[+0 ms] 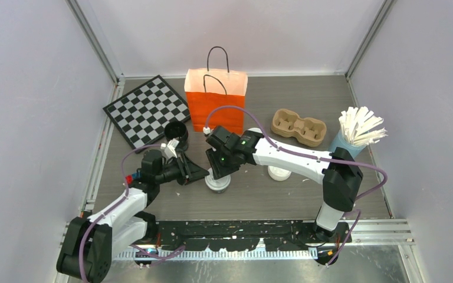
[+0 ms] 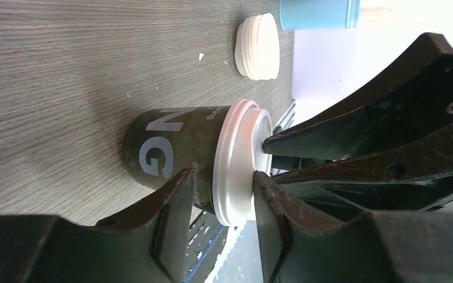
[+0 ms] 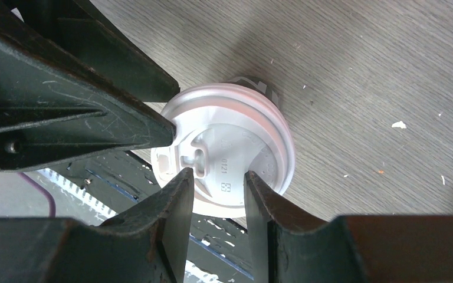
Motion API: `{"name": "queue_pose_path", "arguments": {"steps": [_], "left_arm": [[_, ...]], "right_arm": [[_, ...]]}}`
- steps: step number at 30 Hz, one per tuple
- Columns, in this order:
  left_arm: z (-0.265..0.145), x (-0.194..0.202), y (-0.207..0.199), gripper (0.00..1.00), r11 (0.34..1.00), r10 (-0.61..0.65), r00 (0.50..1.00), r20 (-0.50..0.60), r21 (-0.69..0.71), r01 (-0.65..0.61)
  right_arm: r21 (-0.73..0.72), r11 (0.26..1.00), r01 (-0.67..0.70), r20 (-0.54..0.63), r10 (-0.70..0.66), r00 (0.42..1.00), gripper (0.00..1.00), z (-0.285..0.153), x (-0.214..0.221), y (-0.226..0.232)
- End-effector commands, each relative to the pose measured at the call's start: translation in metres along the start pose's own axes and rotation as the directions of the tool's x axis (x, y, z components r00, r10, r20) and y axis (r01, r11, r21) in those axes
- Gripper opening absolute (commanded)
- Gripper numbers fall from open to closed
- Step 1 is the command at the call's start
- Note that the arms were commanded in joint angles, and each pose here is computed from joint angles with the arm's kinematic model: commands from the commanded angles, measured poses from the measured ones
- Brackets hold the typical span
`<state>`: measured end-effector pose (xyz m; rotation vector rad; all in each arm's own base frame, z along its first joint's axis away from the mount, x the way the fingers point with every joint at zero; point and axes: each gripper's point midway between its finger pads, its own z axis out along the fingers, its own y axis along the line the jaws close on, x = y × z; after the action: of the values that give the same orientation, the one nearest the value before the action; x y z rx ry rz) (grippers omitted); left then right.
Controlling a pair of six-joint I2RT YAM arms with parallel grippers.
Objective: Pack the takeout coffee
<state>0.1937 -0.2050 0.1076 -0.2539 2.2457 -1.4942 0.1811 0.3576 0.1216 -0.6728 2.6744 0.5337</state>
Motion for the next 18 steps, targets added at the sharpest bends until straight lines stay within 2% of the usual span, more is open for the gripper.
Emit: {"name": "queue_pose_path", "arguments": {"steps": [1,7,18], "left_arm": [[-0.004,-0.002,0.005,0.45,0.995,0.069,0.998,0.007,-0.068,-0.068],[-0.006,0.001,0.02,0.46,0.99,0.081,0.997,0.019,-0.121,-0.078],[-0.014,0.018,0.069,0.33,0.949,0.021,0.999,-0.025,-0.315,-0.028]], "right_arm": [[0.014,1.0,-0.001,0.001,0.001,1.0,0.42,0.005,0.003,-0.006],[0.01,1.0,-0.004,0.001,0.004,1.0,0.42,0.008,0.006,-0.009],[0.04,0.999,-0.03,-0.035,0.031,0.999,0.42,0.023,0.032,-0.027]]}}
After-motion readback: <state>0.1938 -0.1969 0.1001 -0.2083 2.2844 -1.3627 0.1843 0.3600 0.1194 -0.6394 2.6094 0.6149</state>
